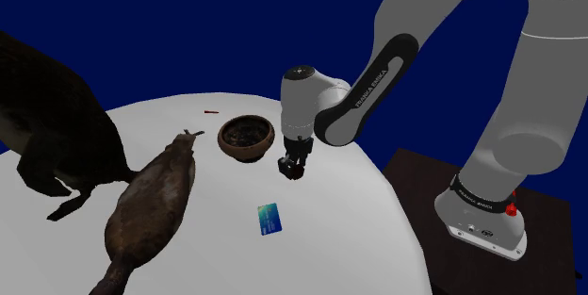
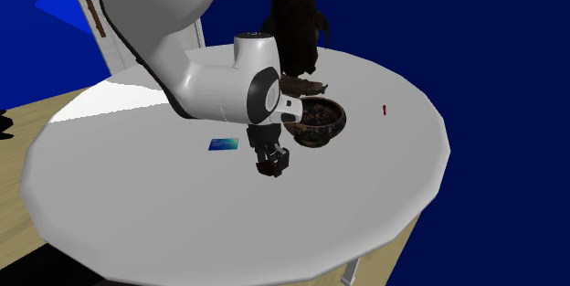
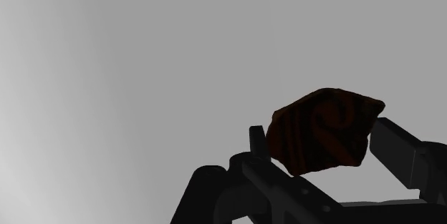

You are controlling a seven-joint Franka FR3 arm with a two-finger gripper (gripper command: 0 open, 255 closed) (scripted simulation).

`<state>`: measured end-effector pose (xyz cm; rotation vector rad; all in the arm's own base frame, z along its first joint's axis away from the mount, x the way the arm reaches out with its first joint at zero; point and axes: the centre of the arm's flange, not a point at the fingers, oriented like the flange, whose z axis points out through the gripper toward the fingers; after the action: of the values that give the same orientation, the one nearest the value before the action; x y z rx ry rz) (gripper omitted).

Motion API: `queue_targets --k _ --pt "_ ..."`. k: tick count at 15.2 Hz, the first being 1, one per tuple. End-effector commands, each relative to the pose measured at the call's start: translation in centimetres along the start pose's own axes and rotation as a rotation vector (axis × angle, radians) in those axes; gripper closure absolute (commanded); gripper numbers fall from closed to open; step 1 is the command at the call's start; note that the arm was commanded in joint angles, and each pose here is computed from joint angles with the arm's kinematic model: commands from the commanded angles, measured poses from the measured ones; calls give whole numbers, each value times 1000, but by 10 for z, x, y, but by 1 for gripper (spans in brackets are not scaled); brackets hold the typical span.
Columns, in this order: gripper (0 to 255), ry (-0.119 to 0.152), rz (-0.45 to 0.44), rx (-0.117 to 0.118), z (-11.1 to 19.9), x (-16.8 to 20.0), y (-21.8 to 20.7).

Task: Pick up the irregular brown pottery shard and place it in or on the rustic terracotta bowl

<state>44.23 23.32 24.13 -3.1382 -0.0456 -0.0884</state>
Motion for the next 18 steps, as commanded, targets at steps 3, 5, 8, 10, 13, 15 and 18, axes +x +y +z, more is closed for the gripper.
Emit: queue_targets --k 3,5,8,10,13,15,18 --pt "255 0 0 0 0 0 0" --pt "255 0 0 0 0 0 0" --pt "255 0 0 0 -10 1 0" --pt "255 0 0 0 -21 1 0" --pt "255 0 0 0 -37 2 0" --pt "255 0 0 0 -47 3 0" --pt "255 0 0 0 -63 4 0"
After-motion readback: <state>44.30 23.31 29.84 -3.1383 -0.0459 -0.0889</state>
